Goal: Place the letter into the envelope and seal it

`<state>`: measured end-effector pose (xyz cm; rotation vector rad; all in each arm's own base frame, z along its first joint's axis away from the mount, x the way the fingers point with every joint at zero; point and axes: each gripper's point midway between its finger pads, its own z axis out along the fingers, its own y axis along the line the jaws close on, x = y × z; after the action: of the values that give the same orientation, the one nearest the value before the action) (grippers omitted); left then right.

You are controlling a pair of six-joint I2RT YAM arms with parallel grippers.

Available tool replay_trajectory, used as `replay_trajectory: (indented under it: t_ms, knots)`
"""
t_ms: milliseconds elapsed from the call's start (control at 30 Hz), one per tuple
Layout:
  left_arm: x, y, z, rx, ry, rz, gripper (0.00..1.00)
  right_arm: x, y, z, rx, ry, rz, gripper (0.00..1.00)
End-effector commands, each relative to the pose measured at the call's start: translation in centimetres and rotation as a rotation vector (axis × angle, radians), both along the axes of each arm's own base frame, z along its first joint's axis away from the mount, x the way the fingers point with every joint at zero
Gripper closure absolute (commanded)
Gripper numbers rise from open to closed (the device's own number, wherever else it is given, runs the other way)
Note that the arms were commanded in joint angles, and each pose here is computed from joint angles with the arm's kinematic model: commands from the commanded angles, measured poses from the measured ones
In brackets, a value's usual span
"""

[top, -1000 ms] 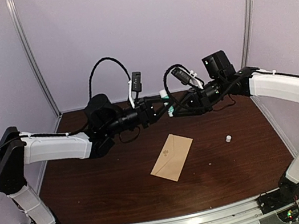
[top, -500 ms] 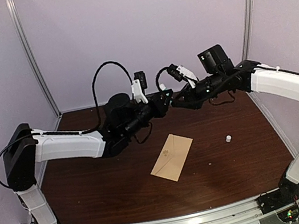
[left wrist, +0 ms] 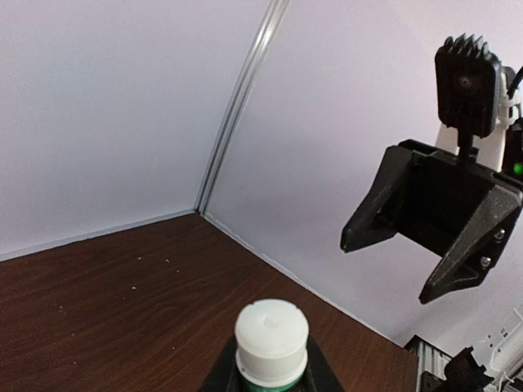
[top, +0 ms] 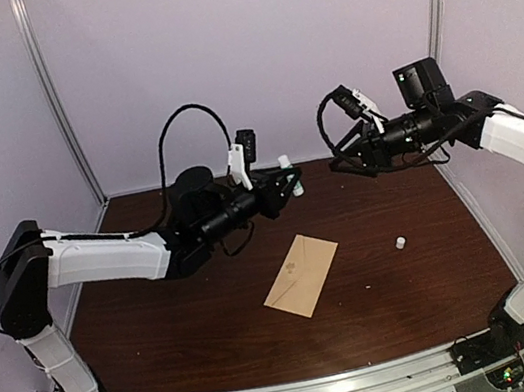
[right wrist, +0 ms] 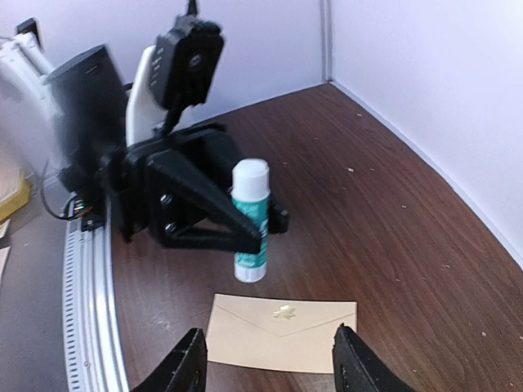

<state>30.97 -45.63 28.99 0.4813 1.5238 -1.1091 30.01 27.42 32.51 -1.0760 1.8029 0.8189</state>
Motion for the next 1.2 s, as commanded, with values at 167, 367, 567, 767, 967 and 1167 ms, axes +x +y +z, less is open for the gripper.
replay_trajectory:
  t_ms: [167, 367, 567, 767, 967, 1167]
  knots:
    - [-7.8, 0.7, 4.9, -0.116, -0.183, -0.515, 1.0, -5.7, 2.4, -1.6, 0.136, 0.16, 0.414, 0.47]
    - [-8.8, 0.4, 5.5, -0.208, -0.155, -0.606, 1.0, -6.2, 4.3, -1.8, 0.126, 0.191, 0.486, 0.48]
    - [-8.6, 0.1, 5.5, -0.221, -0.139, -0.616, 1.0, -7.3, 5.3, -1.7, 0.133, 0.205, 0.538, 0.49]
    - [-8.5, -0.1, 5.4, -0.226, -0.133, -0.616, 1.0, -7.9, 5.5, -1.8, 0.132, 0.21, 0.55, 0.55]
    - [-8.3, -0.2, 5.3, -0.227, -0.123, -0.611, 1.0, -7.9, 5.6, -1.5, 0.146, 0.224, 0.55, 0.64]
    - [-8.0, -0.4, 5.0, -0.218, -0.116, -0.603, 1.0, -7.5, 5.9, -1.8, 0.148, 0.244, 0.537, 0.77]
